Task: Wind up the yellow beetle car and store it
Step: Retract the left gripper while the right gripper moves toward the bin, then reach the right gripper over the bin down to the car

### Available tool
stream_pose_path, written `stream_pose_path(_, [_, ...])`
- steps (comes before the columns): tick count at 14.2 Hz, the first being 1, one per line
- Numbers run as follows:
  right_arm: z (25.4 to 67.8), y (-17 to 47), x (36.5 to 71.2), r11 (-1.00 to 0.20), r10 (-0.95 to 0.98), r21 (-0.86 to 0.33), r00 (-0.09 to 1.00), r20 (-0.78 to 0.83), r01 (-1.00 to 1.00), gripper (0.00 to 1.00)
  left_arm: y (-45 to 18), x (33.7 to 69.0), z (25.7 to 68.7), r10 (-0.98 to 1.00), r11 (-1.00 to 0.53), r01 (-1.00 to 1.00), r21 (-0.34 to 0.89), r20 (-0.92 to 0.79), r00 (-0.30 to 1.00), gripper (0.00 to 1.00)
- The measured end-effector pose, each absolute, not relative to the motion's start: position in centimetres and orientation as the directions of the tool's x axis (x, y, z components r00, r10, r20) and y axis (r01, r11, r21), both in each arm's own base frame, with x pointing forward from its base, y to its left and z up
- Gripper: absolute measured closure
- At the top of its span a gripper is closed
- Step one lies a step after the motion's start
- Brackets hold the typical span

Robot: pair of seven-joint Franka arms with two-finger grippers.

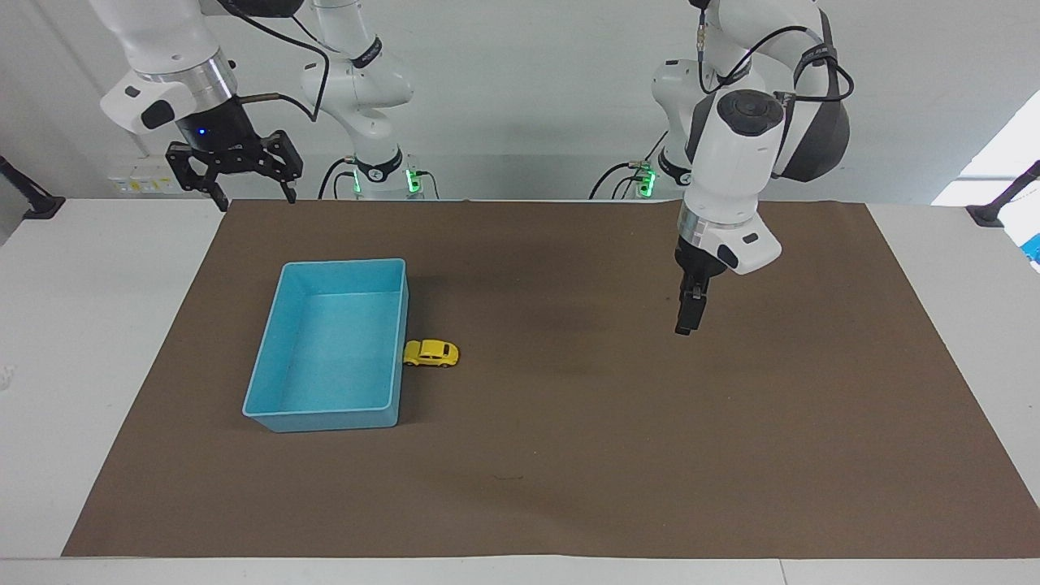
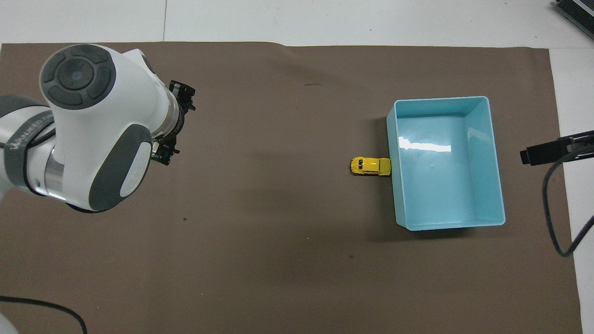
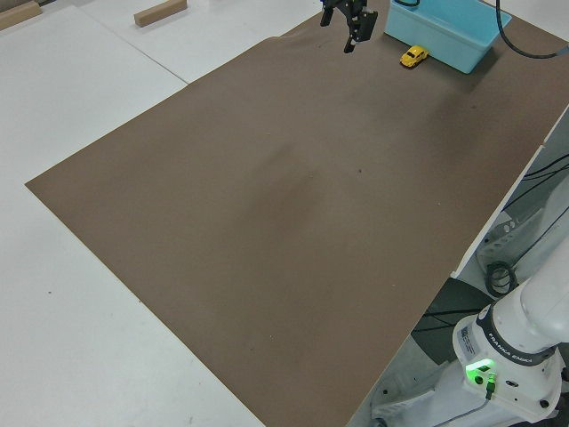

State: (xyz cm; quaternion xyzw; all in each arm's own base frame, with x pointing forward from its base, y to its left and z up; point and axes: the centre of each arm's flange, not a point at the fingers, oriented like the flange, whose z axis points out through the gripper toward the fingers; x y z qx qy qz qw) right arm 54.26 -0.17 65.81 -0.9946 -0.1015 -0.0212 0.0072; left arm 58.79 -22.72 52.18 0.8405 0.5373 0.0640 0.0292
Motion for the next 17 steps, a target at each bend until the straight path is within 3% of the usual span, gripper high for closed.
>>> stream_pose_path(6, [66.1, 6.2, 53.8, -0.88, 0.474, -0.002, 0.879, 0.049, 0.474, 0.0, -20.0, 58.4, 55.0, 0.665, -0.747, 0.659, 0.091, 0.131, 0.735, 0.0])
stream_pose_path(9, [66.2, 6.8, 53.8, -0.782, 0.622, 0.013, 0.78, 0.059, 0.623, 0.0, -17.6, 58.9, 55.1, 0.519, -0.854, 0.518, 0.049, 0.138, 0.843, 0.0])
stream_pose_path(17, [66.9, 9.9, 54.1, -0.363, 0.931, 0.104, 0.356, 0.083, 0.926, 0.0, -10.6, 58.3, 56.9, 0.25, -0.967, 0.254, -0.019, 0.12, 0.961, 0.0])
